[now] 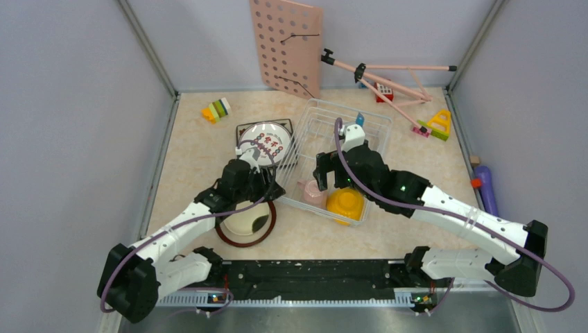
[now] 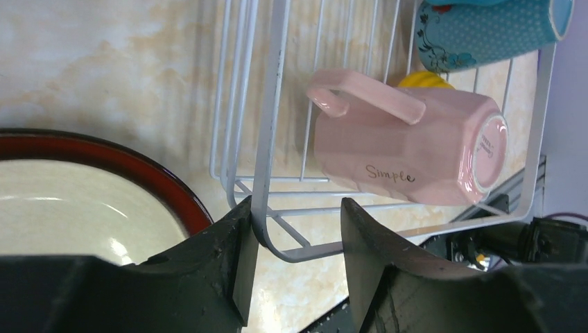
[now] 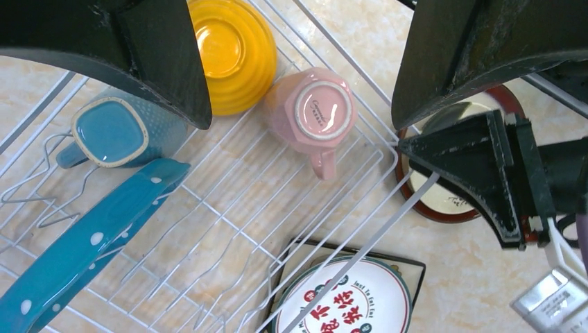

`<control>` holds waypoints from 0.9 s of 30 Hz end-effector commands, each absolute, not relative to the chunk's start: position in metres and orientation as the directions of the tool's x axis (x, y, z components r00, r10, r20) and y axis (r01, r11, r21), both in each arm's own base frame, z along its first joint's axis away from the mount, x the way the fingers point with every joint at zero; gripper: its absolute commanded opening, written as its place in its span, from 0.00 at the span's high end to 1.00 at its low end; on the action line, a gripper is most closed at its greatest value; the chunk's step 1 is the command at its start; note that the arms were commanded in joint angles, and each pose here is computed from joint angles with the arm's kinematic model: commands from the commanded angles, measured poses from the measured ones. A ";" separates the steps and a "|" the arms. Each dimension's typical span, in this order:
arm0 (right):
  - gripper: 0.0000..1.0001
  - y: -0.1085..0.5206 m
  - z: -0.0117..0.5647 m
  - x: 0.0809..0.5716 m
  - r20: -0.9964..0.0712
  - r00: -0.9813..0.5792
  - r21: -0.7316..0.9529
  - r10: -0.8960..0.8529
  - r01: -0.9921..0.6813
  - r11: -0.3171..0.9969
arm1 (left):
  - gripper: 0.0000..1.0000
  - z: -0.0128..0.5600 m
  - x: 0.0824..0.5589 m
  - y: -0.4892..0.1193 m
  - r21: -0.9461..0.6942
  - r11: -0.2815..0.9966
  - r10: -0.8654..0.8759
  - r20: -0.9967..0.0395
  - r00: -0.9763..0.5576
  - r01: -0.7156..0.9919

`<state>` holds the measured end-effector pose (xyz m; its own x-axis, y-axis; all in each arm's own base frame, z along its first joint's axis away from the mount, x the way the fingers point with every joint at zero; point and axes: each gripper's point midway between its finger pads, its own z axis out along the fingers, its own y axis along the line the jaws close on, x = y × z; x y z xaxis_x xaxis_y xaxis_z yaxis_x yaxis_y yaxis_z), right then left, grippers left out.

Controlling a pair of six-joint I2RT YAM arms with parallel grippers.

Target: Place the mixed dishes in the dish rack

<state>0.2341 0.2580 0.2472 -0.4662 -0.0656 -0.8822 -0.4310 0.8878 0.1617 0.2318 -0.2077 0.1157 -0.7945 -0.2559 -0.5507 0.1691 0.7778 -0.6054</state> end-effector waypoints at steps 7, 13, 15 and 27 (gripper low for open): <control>0.03 0.255 0.262 0.238 -0.901 -0.433 0.217 0.024 -0.401 0.890 | 0.45 0.128 0.183 -0.247 -0.660 0.694 -0.150 -0.525 -0.838 0.289; 0.03 0.250 0.269 0.237 -0.905 -0.424 0.228 0.047 -0.387 0.893 | 0.39 0.157 0.190 -0.219 -0.560 0.781 -0.158 -0.605 -0.781 0.276; 0.03 0.246 0.271 0.237 -0.909 -0.411 0.234 0.062 -0.382 0.894 | 0.37 0.170 0.200 -0.198 -0.506 0.831 -0.201 -0.659 -0.724 0.230; 0.04 0.229 0.275 0.238 -0.927 -0.365 0.224 0.082 -0.367 0.903 | 0.27 0.154 0.226 -0.127 -0.500 0.849 -0.492 -0.635 -0.596 -0.170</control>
<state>0.2335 0.2370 0.2629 -0.4116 0.0489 -0.9101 -0.3810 0.8979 0.2206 0.2263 -0.1505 0.1783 -0.6163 -0.4002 -0.6782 0.0080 0.8580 -0.5136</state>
